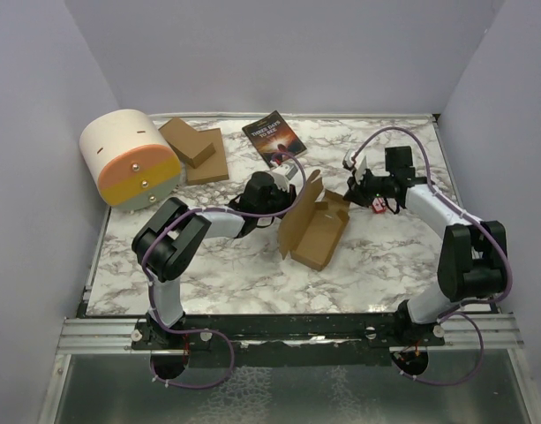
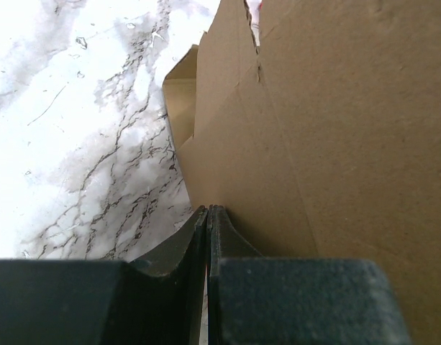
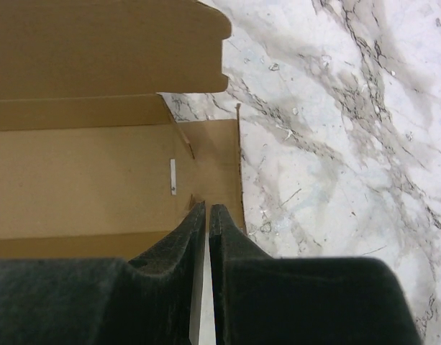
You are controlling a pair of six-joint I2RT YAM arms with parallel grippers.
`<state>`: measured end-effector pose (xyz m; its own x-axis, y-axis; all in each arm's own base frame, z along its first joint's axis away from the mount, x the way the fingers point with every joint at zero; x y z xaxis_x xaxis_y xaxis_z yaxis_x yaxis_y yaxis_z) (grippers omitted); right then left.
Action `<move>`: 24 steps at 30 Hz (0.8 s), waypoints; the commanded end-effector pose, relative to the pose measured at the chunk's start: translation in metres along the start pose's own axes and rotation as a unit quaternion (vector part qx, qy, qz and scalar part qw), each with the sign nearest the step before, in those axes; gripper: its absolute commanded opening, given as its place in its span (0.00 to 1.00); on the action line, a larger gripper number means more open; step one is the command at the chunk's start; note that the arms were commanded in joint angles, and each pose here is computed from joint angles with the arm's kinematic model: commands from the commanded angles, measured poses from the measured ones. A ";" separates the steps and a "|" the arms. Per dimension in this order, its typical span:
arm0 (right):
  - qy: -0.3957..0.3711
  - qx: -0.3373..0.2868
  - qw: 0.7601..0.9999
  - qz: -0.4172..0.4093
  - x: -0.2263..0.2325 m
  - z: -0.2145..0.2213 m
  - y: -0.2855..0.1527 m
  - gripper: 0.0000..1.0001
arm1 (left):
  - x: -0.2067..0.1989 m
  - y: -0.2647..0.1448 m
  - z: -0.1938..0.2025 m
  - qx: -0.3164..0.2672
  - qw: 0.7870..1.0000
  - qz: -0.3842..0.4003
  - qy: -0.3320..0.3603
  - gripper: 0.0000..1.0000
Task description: Fold the paper box
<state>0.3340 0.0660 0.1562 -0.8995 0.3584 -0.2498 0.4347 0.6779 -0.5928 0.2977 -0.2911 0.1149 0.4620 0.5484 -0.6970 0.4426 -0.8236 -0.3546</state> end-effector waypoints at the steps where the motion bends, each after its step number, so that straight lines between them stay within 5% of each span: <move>1: -0.051 -0.021 0.998 0.008 0.005 -0.010 -0.003 0.08 | -0.001 0.005 -0.008 -0.013 1.000 -0.004 -0.009 0.05; 5: -0.041 -0.014 0.999 0.015 0.004 -0.011 -0.002 0.08 | -0.001 0.005 -0.008 -0.011 1.000 -0.003 -0.012 0.05; 9: -0.004 0.017 0.999 0.035 -0.009 -0.008 0.002 0.39 | -0.001 0.005 -0.008 -0.011 1.000 -0.003 -0.010 0.05; 12: 0.002 0.033 0.998 0.046 -0.015 -0.005 0.005 0.50 | -0.002 0.004 -0.009 -0.010 1.000 -0.003 -0.009 0.05; 19: 0.008 0.058 0.998 0.034 -0.023 0.007 0.017 0.53 | -0.002 0.004 -0.010 -0.010 1.000 -0.001 -0.008 0.05; 24: -0.019 -0.010 1.000 -0.003 -0.007 -0.013 0.000 0.50 | -0.003 0.001 -0.011 -0.013 1.000 -0.001 -0.007 0.05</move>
<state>0.3535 0.0666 0.1418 -0.8847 0.3946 -0.2480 0.4531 0.6033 -0.6563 0.2994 -0.2919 0.1157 0.4429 0.5496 -0.7084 0.4435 -0.8209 -0.3596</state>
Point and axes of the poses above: each gripper's point midway between its finger pads, its own y axis out along the fingers, its own x axis along the line the jaws close on, z = x × y, the point moved 9 cm from there along -y, back along the fingers, and after that the axes turned 14 degrees about -y, right-handed, at the moved point
